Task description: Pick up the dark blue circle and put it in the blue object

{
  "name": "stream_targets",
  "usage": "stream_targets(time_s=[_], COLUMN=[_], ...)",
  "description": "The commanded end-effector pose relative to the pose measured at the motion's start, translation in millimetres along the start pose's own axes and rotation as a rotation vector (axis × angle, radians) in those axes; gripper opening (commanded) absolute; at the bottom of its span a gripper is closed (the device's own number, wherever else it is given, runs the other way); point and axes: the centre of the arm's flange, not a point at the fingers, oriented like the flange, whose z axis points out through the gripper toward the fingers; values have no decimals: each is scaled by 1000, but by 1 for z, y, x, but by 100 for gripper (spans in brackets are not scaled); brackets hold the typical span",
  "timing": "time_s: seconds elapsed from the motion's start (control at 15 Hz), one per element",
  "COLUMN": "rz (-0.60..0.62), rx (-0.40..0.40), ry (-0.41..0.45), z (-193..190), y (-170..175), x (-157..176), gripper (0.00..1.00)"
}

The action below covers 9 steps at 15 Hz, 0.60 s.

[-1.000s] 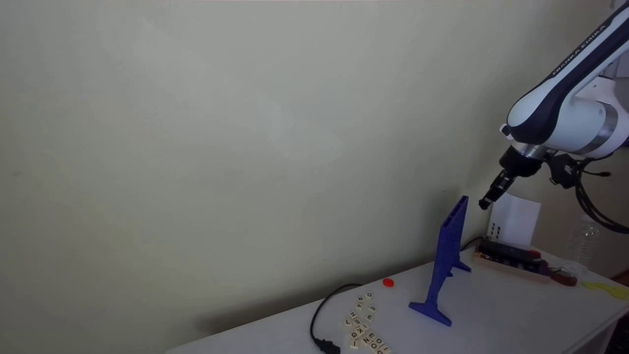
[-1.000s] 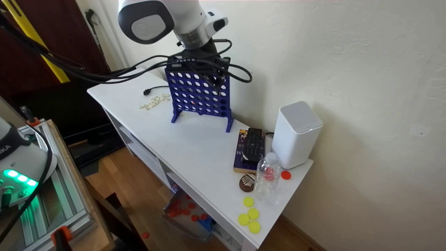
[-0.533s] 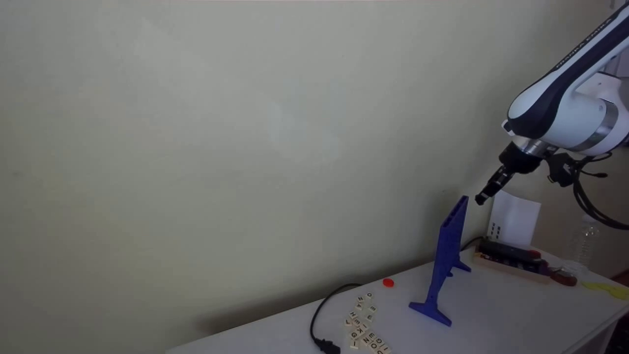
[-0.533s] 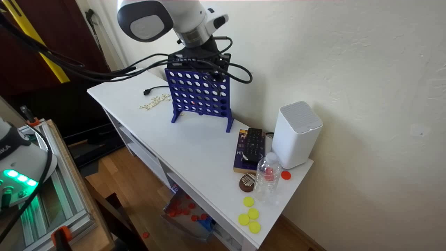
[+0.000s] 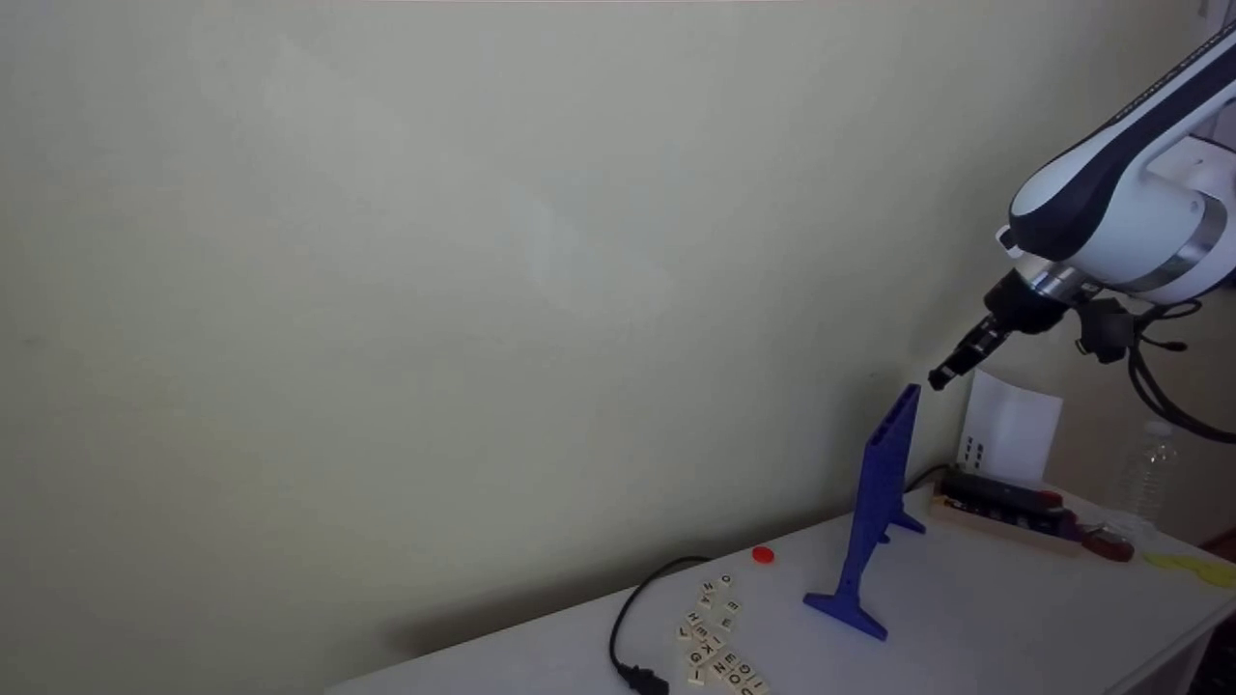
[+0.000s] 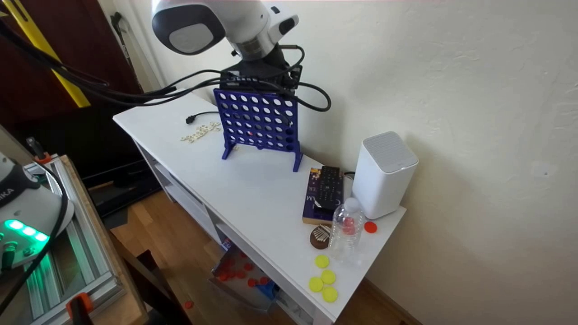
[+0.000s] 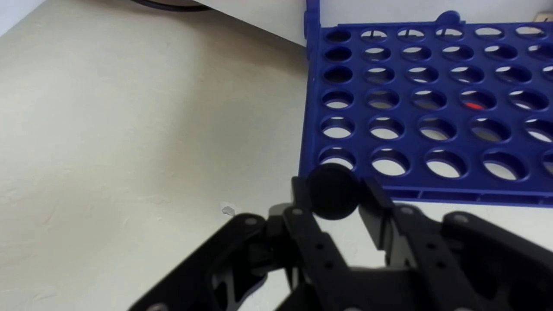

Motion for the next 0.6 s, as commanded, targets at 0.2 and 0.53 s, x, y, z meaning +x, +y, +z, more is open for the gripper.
stream_targets(time_s=[0.2, 0.53], rz=[10, 5], rx=[48, 75], ry=[65, 92], z=[-3, -3], y=[0, 2], x=[-11, -10], gripper=[9, 9])
